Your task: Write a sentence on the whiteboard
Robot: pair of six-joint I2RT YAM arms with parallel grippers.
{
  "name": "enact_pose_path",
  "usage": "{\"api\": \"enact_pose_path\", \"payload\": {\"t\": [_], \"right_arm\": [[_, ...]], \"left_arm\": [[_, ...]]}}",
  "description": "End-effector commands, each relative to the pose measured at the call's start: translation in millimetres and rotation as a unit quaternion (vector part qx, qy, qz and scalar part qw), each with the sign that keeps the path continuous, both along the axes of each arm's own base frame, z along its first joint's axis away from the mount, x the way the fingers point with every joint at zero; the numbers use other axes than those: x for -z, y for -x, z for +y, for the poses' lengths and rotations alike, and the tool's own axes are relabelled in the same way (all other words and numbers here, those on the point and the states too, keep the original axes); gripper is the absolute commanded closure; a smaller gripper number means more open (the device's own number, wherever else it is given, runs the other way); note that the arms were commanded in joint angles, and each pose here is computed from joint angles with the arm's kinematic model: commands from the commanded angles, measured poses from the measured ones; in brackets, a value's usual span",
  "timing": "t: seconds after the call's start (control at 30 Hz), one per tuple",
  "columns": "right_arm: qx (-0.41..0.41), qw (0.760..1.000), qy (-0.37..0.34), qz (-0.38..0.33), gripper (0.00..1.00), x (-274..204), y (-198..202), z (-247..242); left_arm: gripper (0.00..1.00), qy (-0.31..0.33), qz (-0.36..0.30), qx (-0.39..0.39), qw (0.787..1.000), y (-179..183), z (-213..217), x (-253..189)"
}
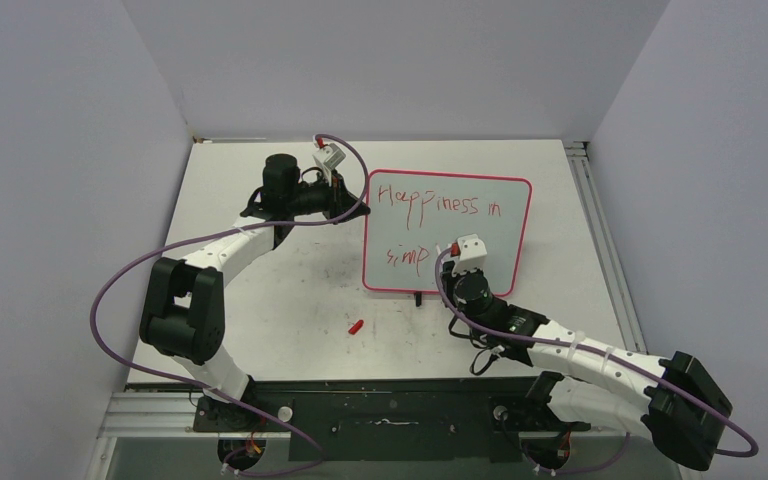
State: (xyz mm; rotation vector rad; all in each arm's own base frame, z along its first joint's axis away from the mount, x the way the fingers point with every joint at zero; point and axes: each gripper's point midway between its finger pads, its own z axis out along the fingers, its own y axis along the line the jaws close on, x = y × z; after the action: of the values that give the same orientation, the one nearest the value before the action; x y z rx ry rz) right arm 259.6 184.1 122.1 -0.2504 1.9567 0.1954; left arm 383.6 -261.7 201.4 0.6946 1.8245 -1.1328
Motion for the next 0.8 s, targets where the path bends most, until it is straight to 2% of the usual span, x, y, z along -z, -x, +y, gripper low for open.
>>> {"api": "enact_pose_path", "payload": {"t": [0.0,0.63,0.77], "right_arm": [[0.012,1.0,-0.017,-0.023,0.95,-19.5,-13.4,6.5],[-0.003,0.995,-0.046,0.084,0.95,42.9,30.1,4.6],[-0.009,0.996,-0.039,0.085,0.95,44.7,39.8,6.3]], "left_arm": [[1.0,0.017,-0.058,0.015,0.998,1.7,-0.5,-36.9],[1.0,0.021,-0.06,0.017,0.998,3.4,-0.8,-40.9],[1.0,0.022,-0.062,0.017,0.998,3.4,-0.9,-42.4]]}}
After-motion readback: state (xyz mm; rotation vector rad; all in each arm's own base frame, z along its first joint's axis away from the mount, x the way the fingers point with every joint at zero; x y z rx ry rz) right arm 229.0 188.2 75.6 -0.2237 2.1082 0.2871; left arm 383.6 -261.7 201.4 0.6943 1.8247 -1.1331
